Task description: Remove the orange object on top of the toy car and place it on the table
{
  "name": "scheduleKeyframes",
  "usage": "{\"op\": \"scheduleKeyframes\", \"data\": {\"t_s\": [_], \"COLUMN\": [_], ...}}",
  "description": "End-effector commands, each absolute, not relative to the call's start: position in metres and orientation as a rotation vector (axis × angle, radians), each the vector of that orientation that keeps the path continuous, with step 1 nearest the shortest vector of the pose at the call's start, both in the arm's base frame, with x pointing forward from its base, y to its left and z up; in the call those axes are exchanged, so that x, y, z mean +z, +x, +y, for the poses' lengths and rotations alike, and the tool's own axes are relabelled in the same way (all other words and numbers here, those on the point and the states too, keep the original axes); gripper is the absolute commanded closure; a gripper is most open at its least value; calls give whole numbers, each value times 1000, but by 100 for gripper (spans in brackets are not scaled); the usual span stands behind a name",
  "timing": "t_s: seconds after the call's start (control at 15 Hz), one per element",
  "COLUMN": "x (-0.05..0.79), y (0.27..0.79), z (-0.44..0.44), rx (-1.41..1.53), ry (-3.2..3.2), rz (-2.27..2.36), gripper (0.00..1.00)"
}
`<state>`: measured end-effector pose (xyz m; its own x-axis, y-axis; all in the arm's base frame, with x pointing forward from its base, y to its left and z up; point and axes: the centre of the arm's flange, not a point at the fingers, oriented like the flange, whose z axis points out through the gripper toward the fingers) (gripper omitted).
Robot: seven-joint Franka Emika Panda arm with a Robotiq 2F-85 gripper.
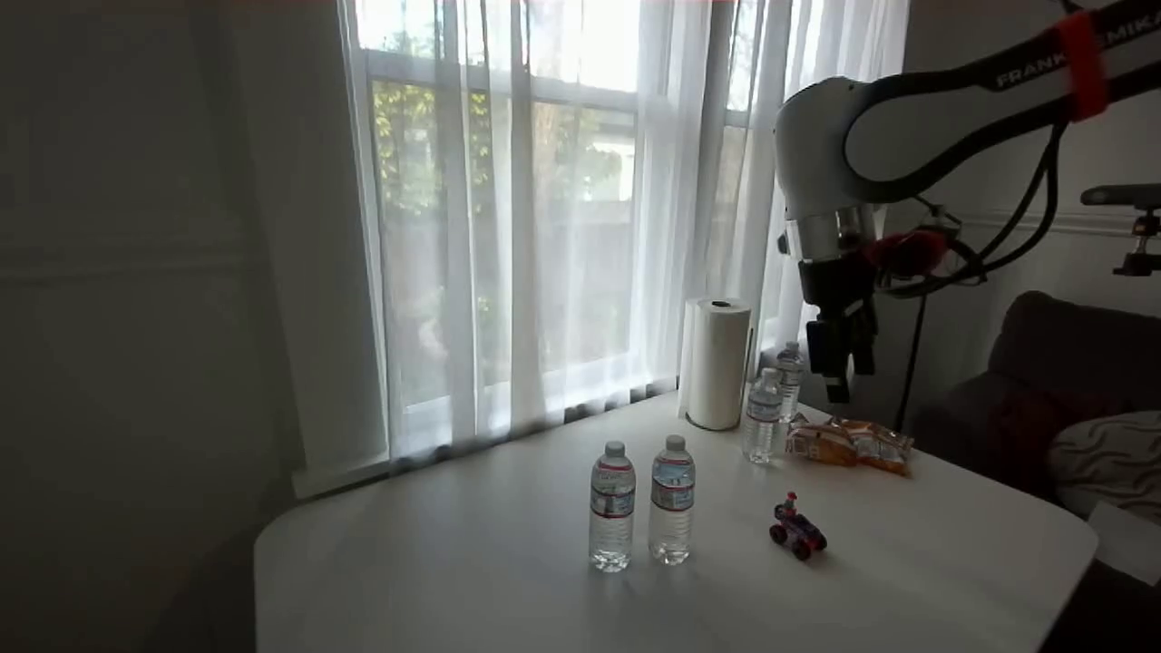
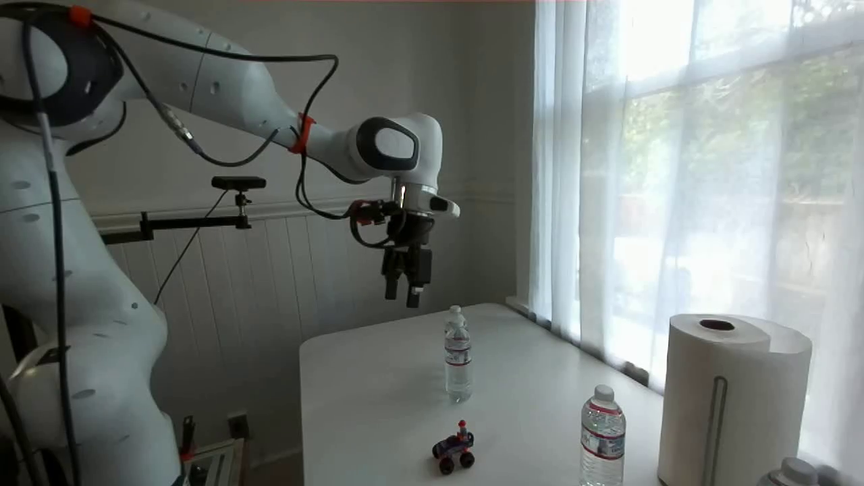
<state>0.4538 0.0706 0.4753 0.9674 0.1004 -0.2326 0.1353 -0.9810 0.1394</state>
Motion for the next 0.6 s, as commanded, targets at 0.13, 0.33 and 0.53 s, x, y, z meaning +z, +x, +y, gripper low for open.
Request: {"op": "scheduleKeyframes", "data": {"t_s": [0.13, 0.33, 0.53], "x": [455, 431, 409], "y": [467, 473, 474], "z": [59, 45, 30], "rx": [-297, -294, -297], "ry": [2958, 2982, 2994], "rz": [166, 157, 182], "gripper": [0, 0, 0]}}
